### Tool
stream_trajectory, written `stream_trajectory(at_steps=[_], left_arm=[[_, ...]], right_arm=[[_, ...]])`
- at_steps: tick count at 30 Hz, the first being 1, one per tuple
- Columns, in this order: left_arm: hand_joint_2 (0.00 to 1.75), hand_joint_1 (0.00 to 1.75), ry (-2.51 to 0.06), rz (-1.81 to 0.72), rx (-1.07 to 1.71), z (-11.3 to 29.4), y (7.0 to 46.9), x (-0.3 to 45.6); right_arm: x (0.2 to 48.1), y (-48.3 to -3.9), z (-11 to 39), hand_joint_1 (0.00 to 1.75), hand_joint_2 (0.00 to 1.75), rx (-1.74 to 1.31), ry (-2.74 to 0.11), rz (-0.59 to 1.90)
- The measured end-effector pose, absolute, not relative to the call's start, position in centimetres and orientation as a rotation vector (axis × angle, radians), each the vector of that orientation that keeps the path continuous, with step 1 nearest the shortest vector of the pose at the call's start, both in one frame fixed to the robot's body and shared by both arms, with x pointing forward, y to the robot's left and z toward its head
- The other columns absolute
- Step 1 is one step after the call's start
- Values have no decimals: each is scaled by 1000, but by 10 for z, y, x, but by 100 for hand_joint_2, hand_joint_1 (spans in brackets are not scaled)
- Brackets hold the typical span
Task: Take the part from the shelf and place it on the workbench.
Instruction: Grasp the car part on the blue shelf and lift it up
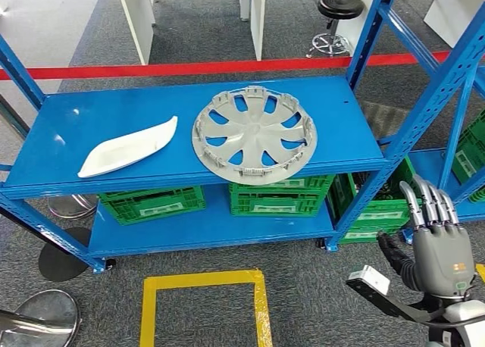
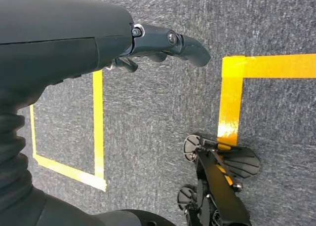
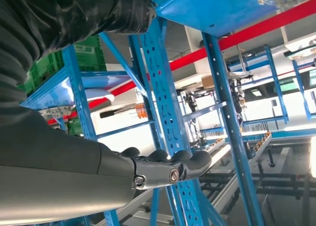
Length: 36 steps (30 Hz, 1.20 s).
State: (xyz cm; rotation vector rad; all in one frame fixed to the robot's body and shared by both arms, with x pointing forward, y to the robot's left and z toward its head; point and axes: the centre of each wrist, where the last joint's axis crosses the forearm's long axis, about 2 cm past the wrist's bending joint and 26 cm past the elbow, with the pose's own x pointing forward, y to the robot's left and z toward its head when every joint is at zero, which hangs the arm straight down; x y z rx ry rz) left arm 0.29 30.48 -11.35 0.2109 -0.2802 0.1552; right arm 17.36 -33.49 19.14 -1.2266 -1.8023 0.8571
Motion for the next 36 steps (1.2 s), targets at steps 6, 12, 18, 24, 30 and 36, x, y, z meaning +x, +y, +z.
stream_trajectory(at_steps=[6,12,18,24,30,36], left_arm=[[175,0,-251,154,206,-113,307,3],[175,0,-234,153,200,-113,307,4],[175,0,-200,147,197,-113,307,4],[175,0,-193,140,198,-113,308,5],[175,0,-186,135,199,-114,308,2],[175,0,-186,124,211,-113,311,4]], right_arm=[[177,-332,193,0,175,-1251,-1780,887],[181,-329,193,0,175,-1267,-1777,896],[182,-326,191,0,175,-1253,-1767,890],[182,-325,190,0,175,-1245,-1765,889],[181,-324,188,0,175,-1232,-1765,886],[180,-323,187,0,175,-1226,-1764,878]])
